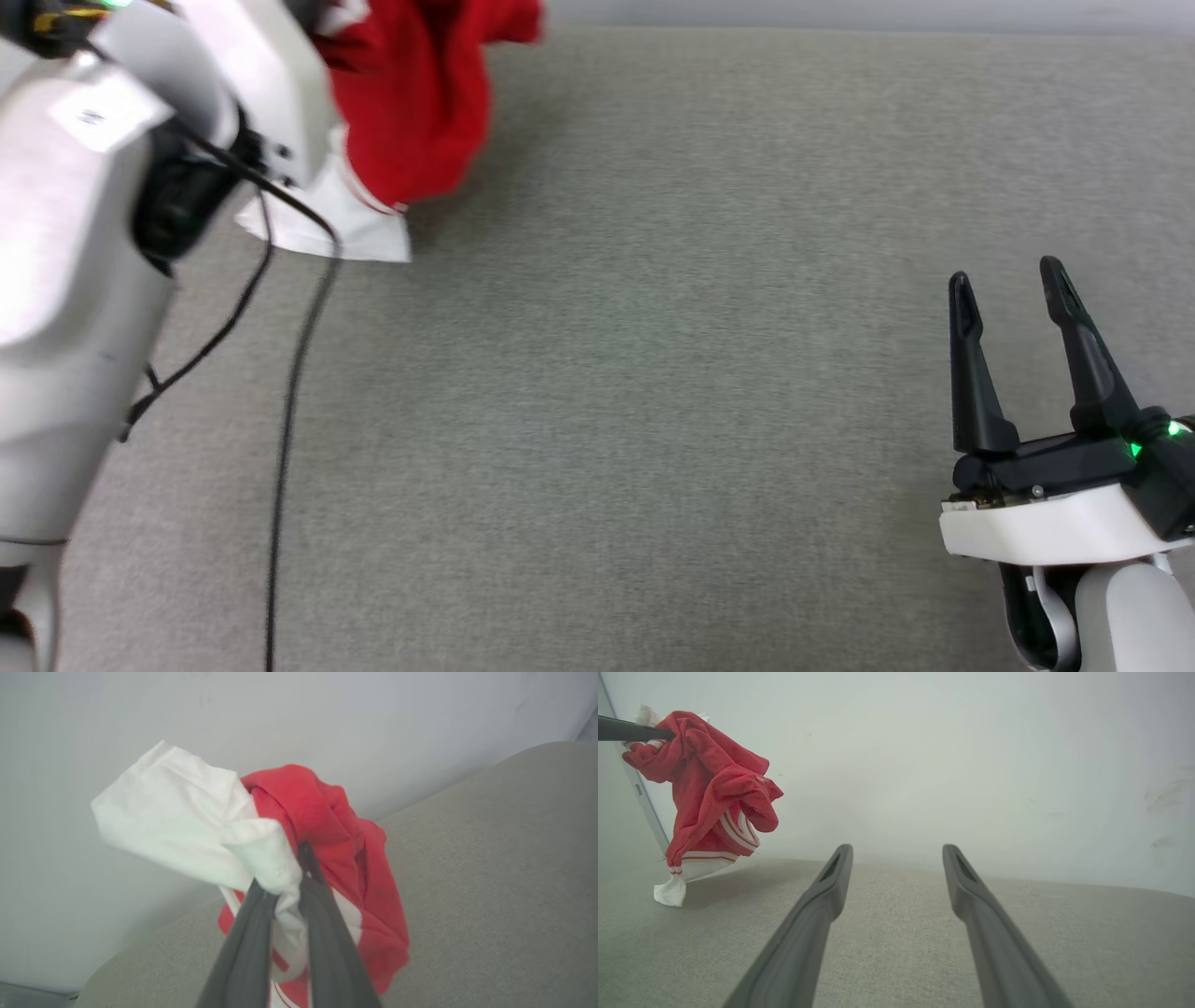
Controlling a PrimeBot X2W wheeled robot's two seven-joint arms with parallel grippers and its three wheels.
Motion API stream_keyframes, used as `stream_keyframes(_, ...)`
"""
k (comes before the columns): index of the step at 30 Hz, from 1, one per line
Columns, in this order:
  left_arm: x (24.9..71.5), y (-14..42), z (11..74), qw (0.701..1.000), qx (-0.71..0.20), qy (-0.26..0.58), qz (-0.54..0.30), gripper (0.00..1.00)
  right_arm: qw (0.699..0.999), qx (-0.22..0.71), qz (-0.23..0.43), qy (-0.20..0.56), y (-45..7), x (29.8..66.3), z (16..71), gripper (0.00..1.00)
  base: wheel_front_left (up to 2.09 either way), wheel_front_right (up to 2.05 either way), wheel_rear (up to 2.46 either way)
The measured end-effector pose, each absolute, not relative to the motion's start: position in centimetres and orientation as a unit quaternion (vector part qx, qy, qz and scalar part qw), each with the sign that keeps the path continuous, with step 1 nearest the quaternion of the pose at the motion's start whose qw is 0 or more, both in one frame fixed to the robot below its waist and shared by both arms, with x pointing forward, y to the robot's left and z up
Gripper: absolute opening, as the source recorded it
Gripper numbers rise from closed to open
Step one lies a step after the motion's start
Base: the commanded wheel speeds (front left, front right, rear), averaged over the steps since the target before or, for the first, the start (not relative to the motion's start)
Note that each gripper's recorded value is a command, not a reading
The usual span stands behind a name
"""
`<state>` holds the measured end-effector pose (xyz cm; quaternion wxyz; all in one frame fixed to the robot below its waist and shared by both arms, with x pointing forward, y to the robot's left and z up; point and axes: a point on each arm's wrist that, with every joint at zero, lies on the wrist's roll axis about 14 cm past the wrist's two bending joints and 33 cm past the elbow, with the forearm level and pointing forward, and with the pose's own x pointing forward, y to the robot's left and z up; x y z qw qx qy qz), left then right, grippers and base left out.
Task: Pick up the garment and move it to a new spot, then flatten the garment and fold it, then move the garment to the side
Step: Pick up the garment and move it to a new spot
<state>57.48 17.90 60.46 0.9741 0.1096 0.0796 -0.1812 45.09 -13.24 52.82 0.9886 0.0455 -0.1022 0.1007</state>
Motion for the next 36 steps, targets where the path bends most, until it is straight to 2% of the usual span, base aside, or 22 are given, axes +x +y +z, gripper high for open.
stream_keyframes(10, 54.3, 1.4, 55.8, 0.916, 0.114, 0.084, -0.374, 0.00, 0.993, 0.043, 0.032, -0.104, -18.3, 43.2, 53.4, 1.00, 0.00, 0.00, 0.00)
stream_keyframes(19, 47.3, -10.1, 48.7, 0.832, 0.119, 0.135, -0.524, 0.00, 0.995, 0.029, -0.027, -0.096, -22.4, 42.0, 53.1, 1.00, 0.00, 0.00, 0.00)
stream_keyframes(28, 39.7, -14.5, 41.9, 0.758, 0.124, 0.199, -0.609, 0.00, 0.995, 0.027, -0.049, -0.082, -23.9, 41.9, 52.1, 1.00, 0.00, 0.00, 0.00)
stream_keyframes(31, 37.8, -14.9, 40.5, 0.747, 0.115, 0.220, -0.617, 0.00, 0.995, 0.028, -0.049, -0.080, -23.9, 42.0, 52.0, 1.00, 0.00, 0.00, 0.00)
stream_keyframes(36, 37.1, -14.8, 40.2, 0.748, 0.123, 0.213, -0.616, 0.00, 0.995, 0.031, -0.046, -0.083, -23.7, 41.9, 52.2, 1.00, 0.00, 0.00, 0.00)
